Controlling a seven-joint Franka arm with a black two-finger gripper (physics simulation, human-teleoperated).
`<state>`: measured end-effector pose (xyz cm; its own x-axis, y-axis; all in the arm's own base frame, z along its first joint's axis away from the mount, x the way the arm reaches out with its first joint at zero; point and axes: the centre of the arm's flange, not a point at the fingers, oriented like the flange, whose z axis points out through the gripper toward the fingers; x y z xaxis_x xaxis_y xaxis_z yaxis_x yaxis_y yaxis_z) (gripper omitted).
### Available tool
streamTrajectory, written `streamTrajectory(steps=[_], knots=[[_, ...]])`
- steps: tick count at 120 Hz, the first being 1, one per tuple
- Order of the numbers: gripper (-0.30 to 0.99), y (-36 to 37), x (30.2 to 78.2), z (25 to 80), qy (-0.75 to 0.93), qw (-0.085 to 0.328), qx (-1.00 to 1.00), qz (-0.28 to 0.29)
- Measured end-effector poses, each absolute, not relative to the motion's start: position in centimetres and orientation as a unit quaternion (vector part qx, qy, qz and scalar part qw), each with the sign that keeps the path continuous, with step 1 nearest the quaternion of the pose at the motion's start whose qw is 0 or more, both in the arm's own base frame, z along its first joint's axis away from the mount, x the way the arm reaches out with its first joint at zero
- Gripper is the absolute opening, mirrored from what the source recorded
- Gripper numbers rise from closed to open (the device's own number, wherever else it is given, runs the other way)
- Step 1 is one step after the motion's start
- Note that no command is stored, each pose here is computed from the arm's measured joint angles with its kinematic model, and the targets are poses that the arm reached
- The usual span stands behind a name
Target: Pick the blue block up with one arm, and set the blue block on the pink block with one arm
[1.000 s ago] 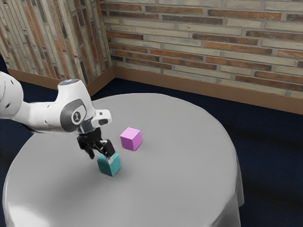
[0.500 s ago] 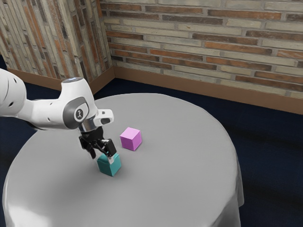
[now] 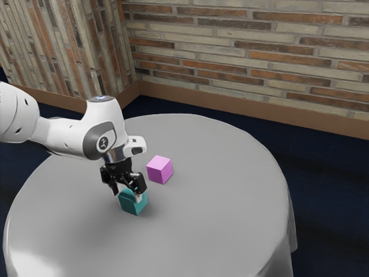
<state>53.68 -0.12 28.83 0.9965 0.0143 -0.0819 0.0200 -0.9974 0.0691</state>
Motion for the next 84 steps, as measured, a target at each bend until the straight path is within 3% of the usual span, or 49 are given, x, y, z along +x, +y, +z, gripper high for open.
streamTrajectory(steps=[84], knots=[[0.69, 0.0, 54.3, 27.6, 0.035, 0.015, 0.999, -0.022]])
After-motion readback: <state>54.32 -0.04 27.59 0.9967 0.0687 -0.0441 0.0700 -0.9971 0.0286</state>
